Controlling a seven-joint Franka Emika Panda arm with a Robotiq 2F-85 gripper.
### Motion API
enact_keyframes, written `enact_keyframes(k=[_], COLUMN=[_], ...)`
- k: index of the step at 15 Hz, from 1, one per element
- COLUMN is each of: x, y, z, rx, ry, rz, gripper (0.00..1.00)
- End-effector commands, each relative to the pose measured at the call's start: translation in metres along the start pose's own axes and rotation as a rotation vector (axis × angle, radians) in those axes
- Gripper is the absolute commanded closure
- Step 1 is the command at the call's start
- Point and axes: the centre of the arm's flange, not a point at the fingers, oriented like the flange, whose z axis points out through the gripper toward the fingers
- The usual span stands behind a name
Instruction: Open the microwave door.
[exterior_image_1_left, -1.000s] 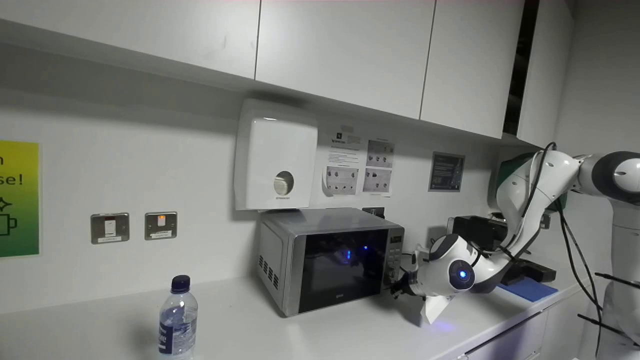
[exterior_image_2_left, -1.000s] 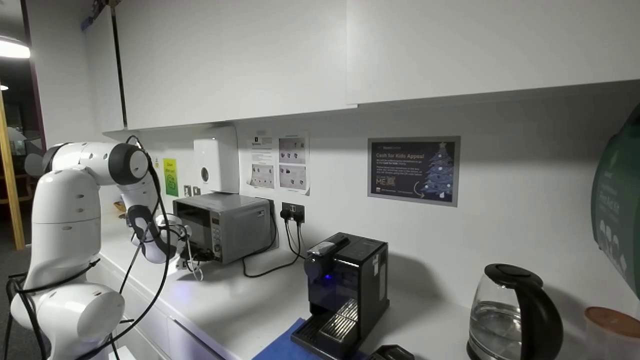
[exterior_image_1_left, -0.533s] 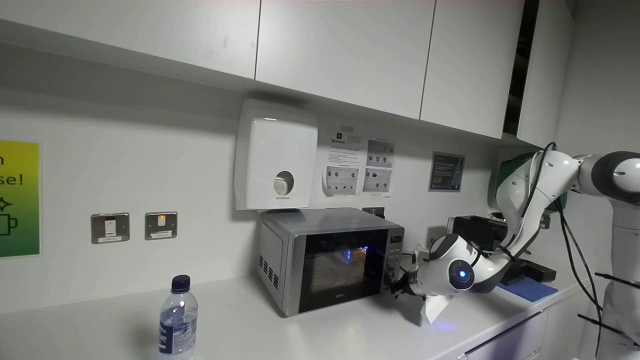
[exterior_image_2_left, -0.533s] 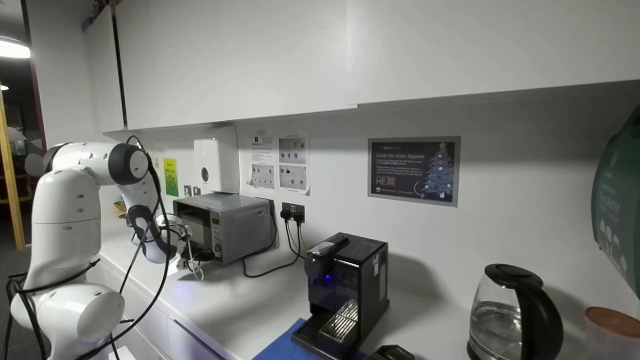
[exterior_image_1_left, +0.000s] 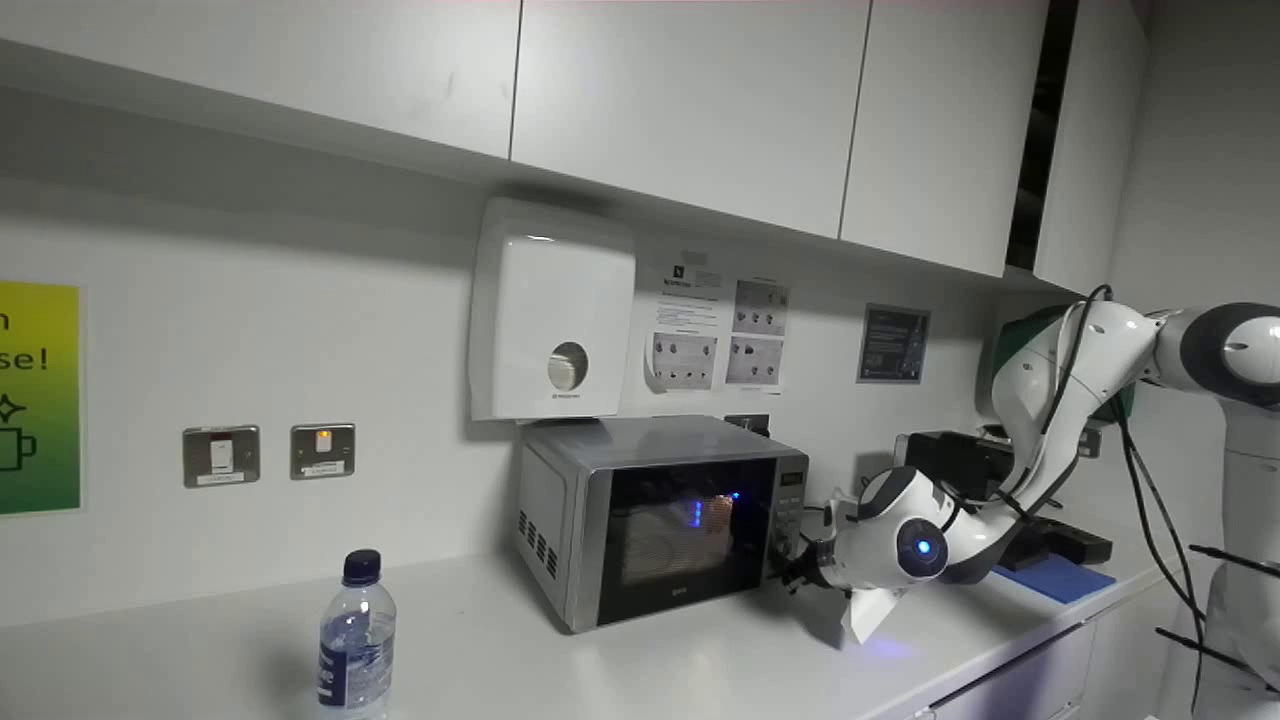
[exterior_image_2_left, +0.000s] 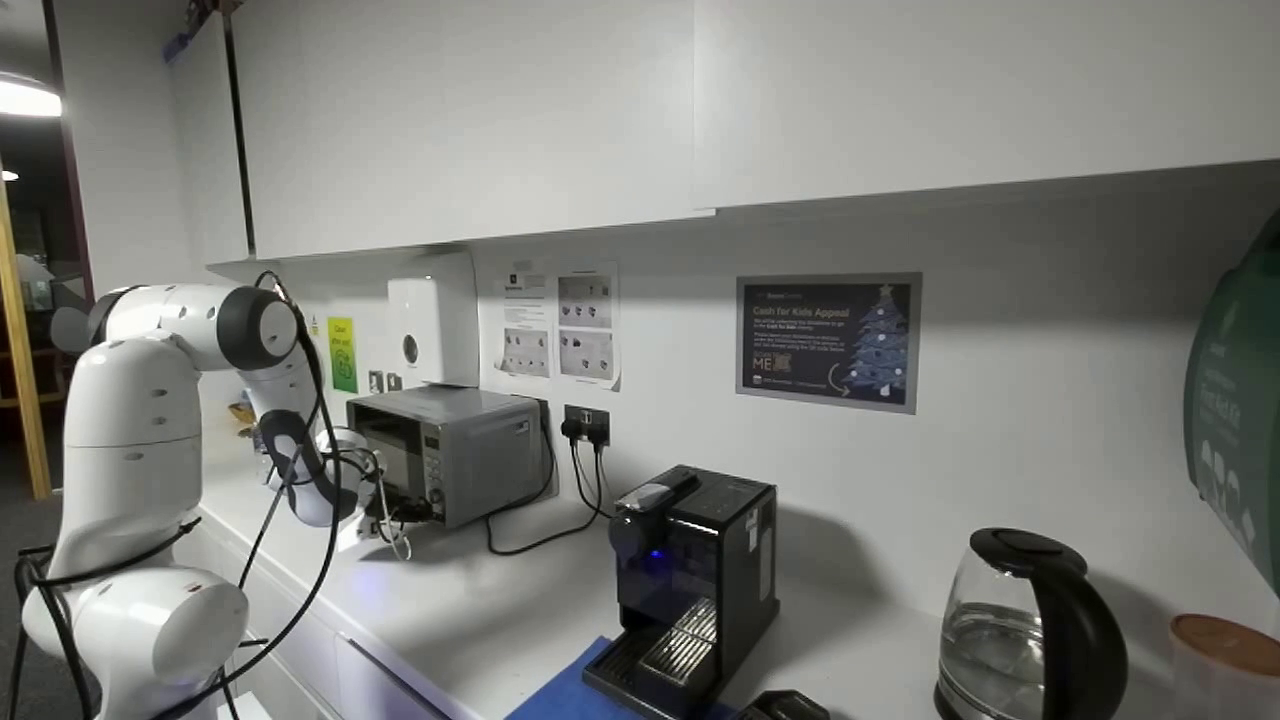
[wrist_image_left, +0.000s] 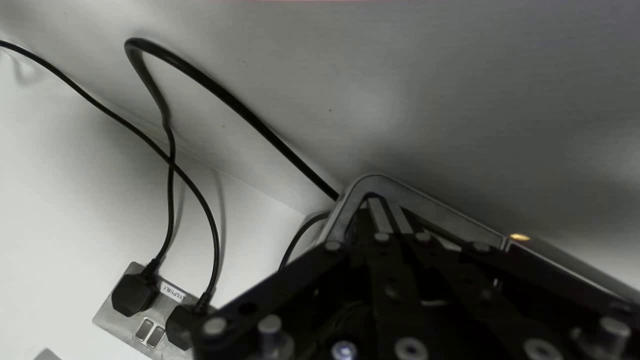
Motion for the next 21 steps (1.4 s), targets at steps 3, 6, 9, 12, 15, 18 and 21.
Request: enact_keyframes(k=[3, 6, 9, 12, 15, 18, 21], x=[0.042, 0.042, 0.042, 0.047, 0.049, 0.049, 0.050], y=[0.024, 0.021, 0.022, 0.025, 0.028, 0.027, 0.025], z=[0.045, 0.046, 0.040, 0.028, 0.016, 0.007, -0.001], rx=[-0.058, -0.052, -0.047, -0.047, -0.046, -0.039, -0.022], ry=[0.089, 0.086, 0.082, 0.084, 0.081, 0.071, 0.057], rz=[0.023, 0.029, 0.013, 0.002, -0.001, -0.008, -0.018], gripper=[1.00, 1.00, 1.00, 1.00, 1.00, 1.00, 1.00])
